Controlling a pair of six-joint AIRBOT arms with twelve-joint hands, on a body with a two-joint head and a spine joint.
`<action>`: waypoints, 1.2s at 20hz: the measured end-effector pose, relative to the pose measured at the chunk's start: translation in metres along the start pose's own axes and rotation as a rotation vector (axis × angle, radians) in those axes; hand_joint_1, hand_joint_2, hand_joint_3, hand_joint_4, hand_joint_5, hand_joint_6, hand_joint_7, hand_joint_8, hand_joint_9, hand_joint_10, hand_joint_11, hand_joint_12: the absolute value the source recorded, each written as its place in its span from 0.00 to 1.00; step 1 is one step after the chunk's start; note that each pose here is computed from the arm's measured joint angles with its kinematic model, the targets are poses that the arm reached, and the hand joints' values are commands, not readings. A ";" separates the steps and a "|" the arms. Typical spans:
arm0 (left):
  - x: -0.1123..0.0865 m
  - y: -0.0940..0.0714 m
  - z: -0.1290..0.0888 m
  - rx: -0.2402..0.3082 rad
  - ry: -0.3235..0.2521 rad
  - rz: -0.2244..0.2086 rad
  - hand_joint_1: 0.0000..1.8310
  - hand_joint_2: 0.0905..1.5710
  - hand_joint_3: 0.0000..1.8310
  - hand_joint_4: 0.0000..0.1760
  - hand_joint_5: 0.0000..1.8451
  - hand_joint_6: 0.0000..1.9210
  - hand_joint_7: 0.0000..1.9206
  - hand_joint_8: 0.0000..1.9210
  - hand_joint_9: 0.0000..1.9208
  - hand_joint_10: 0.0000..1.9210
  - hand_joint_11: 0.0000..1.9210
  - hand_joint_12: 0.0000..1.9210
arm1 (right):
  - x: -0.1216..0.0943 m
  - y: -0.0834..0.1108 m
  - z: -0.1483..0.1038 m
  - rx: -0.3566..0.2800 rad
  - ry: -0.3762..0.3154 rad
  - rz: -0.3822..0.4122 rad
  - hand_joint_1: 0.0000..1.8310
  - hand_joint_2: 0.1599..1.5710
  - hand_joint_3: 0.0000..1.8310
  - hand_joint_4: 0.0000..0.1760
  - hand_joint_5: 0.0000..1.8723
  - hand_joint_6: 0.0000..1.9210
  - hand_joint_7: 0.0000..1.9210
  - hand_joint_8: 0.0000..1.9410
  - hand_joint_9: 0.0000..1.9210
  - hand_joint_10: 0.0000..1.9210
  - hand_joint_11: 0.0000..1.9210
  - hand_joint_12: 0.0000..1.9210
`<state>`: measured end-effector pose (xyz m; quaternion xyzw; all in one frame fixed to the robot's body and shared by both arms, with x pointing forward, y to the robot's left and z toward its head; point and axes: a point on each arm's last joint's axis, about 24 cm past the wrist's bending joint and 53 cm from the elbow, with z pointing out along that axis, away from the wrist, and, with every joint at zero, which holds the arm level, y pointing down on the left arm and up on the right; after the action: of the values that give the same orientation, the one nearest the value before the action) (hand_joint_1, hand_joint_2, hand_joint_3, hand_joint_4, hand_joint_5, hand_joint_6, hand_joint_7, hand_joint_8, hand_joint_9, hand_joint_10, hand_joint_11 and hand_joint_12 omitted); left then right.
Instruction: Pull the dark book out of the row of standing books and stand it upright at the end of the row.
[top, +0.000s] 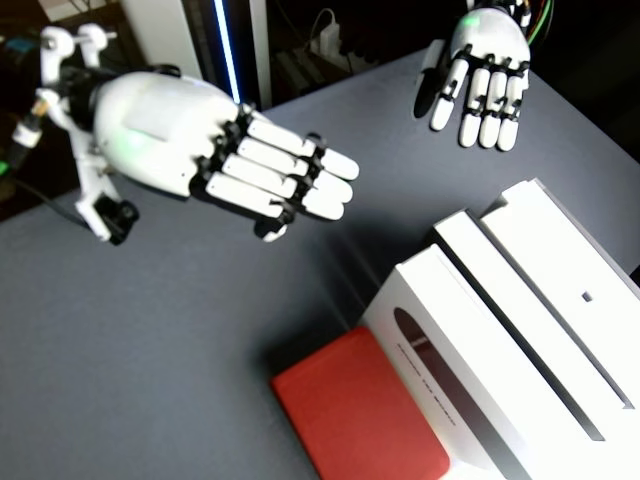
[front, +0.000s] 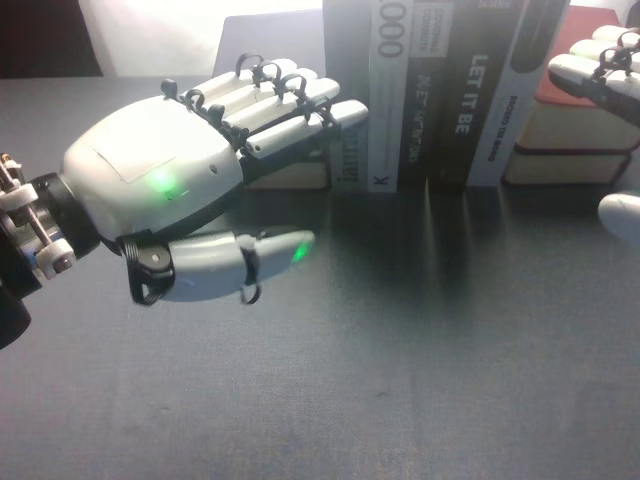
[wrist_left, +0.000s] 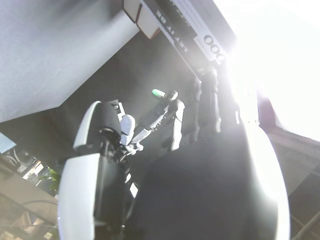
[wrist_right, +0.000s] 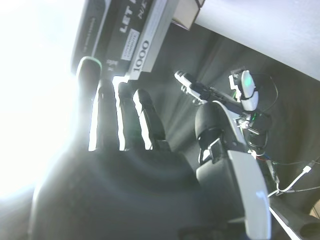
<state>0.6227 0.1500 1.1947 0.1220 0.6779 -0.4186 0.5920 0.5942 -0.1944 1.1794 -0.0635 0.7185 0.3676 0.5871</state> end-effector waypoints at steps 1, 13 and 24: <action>-0.001 -0.001 0.000 0.002 -0.004 -0.001 0.00 0.86 0.01 0.03 0.00 0.00 0.00 0.00 0.00 0.00 0.00 0.00 | 0.000 0.000 0.000 0.001 -0.001 0.001 0.00 0.79 0.06 0.00 0.00 0.00 0.00 0.00 0.00 0.00 0.00 0.00; -0.002 0.022 -0.013 -0.076 -0.021 -0.041 0.10 0.87 0.00 0.09 0.00 0.00 0.00 0.00 0.00 0.00 0.00 0.00 | -0.052 0.006 0.011 -0.048 -0.218 0.041 0.21 0.86 0.02 0.00 0.03 0.01 0.00 0.00 0.00 0.00 0.00 0.00; 0.002 0.023 -0.018 -0.081 -0.016 -0.049 0.04 0.88 0.00 0.09 0.01 0.00 0.00 0.00 0.00 0.00 0.00 0.00 | -0.075 0.009 0.068 -0.045 -0.283 0.003 0.04 0.85 0.00 0.00 0.13 0.05 0.00 0.00 0.00 0.00 0.00 0.00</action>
<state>0.6247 0.1762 1.1821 0.0780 0.6924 -0.4062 0.5912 0.6664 -0.1721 1.2477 -0.0230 0.6200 0.3900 0.6804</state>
